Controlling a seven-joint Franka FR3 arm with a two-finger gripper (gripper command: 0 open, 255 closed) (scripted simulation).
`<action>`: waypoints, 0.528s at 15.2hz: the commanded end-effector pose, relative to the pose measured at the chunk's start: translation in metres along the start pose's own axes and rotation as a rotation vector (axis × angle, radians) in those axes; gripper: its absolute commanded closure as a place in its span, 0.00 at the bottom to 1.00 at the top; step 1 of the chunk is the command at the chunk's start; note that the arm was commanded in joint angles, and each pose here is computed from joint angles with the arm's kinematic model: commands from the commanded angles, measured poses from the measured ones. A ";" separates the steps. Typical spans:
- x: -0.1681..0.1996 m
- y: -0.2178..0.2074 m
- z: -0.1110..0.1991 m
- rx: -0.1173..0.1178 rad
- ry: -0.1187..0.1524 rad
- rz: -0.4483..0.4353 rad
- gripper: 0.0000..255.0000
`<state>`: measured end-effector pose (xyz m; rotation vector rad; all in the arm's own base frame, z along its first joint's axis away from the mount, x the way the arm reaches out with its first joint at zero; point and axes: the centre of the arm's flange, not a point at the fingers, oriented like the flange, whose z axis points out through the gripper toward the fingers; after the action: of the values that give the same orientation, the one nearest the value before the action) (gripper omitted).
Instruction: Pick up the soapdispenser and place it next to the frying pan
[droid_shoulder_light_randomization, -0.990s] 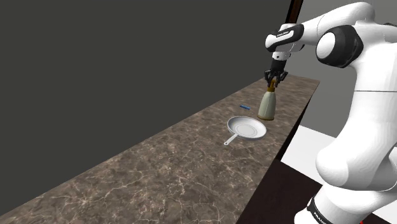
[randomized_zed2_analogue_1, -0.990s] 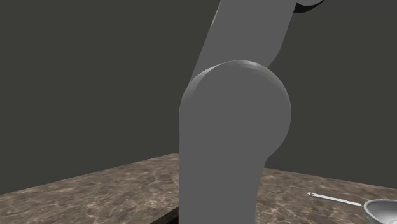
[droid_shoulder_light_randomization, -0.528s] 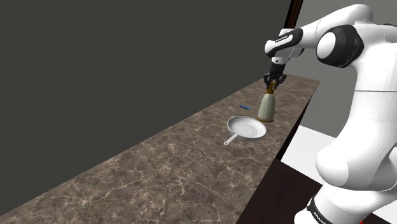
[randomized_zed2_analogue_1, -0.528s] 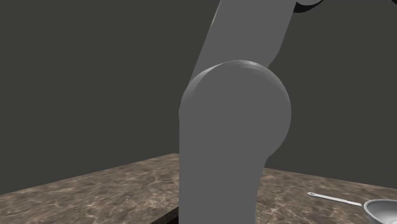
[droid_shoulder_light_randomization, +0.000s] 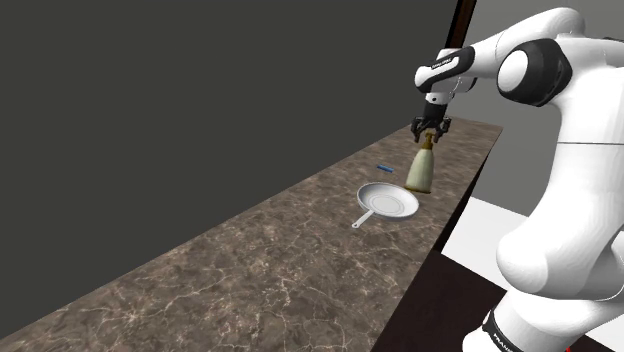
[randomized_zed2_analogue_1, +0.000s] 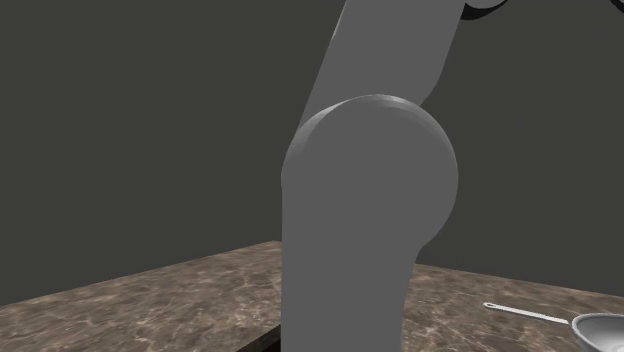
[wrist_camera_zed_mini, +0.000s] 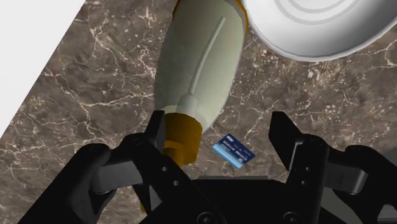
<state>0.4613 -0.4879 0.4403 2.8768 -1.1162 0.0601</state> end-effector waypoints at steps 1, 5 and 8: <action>-0.003 -0.001 0.004 0.002 -0.020 -0.001 0.00; 0.002 0.001 -0.008 0.002 -0.020 0.000 0.00; 0.002 0.001 -0.045 0.002 -0.020 0.000 0.00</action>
<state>0.4619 -0.4881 0.4712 2.8850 -1.1193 0.0342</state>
